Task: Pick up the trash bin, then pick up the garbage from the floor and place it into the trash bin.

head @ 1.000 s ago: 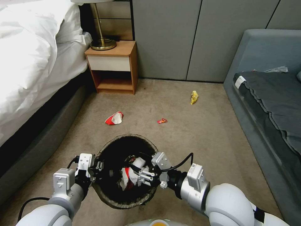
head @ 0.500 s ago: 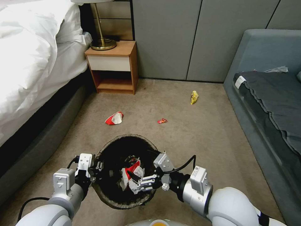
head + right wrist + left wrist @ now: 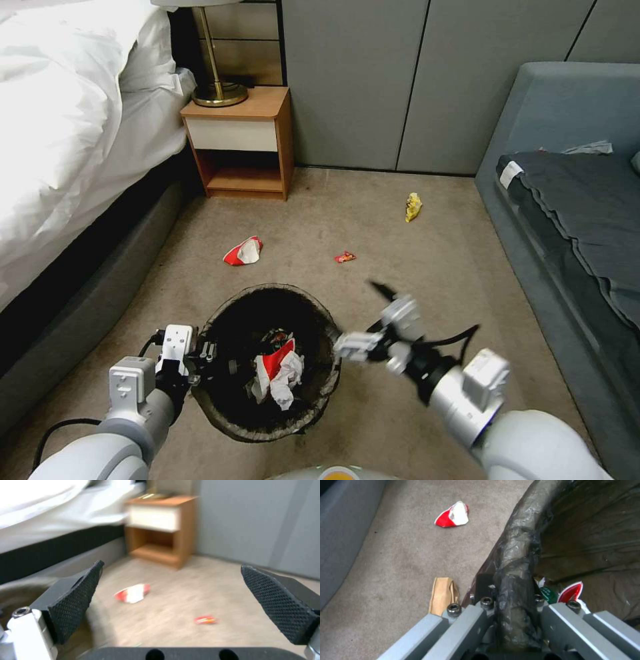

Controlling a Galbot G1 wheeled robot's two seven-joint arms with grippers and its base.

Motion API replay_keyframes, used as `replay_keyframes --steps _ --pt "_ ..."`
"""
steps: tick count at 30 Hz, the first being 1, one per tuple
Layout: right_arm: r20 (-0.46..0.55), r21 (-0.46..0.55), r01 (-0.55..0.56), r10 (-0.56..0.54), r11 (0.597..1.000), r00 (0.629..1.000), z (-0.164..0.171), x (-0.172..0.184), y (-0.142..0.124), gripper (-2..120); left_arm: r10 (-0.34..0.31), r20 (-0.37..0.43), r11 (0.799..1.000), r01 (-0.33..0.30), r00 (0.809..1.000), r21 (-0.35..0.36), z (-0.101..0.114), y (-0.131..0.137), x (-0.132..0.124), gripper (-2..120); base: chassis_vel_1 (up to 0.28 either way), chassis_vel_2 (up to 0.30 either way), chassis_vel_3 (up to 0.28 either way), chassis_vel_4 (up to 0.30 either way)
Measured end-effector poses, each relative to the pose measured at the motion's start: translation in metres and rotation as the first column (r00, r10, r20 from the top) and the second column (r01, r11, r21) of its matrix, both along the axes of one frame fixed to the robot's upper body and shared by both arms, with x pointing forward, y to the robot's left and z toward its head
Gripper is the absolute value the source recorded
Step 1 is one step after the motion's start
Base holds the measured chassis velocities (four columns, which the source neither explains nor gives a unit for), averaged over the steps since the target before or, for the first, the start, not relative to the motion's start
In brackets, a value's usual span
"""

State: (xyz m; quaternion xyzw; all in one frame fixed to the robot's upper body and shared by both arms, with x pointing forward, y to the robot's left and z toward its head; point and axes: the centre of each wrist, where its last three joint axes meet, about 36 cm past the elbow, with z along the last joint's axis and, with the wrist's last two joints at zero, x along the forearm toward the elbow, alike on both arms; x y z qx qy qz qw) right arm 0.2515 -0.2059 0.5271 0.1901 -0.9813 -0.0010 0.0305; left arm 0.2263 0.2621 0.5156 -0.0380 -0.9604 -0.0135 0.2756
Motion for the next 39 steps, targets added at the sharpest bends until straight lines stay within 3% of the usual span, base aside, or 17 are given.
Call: replay_keyframes --steps 1,4,11,16,21,39 --pt "0.000 0.000 0.000 0.000 1.000 1.000 0.000 0.000 0.000 100 0.000 0.000 1.000 0.000 1.000 0.000 0.000 0.000 0.000 1 0.000 0.000 0.000 0.000" --pt "0.102 -0.047 0.158 -0.153 0.986 0.983 -0.005 -0.006 -0.011 100 0.001 0.003 1.000 -0.001 1.000 -0.002 0.000 0.000 0.000 1 0.000 0.000 0.000 0.000" --pt "0.062 0.007 0.305 -0.305 0.952 0.950 -0.015 -0.019 -0.007 100 0.026 -0.003 1.000 -0.026 1.000 -0.006 0.000 0.003 -0.002 1 0.000 0.000 0.000 0.000" --pt "0.108 -0.010 0.373 -0.370 0.928 0.923 -0.018 -0.020 -0.014 100 0.037 -0.003 0.999 -0.037 0.999 -0.005 -0.001 0.004 -0.002 1 0.000 0.000 0.000 0.000" --pt "0.106 -0.033 0.397 -0.391 0.917 0.914 -0.021 -0.022 -0.027 100 0.050 0.002 0.999 -0.050 0.999 0.010 0.000 0.006 -0.002 1 0.000 0.000 0.000 0.000" --pt "0.079 -0.039 0.433 -0.430 0.900 0.900 -0.033 -0.026 -0.027 100 0.066 0.013 0.998 -0.066 0.998 -0.006 0.001 0.004 -0.001 1 -0.033 0.036 0.032 -0.030"
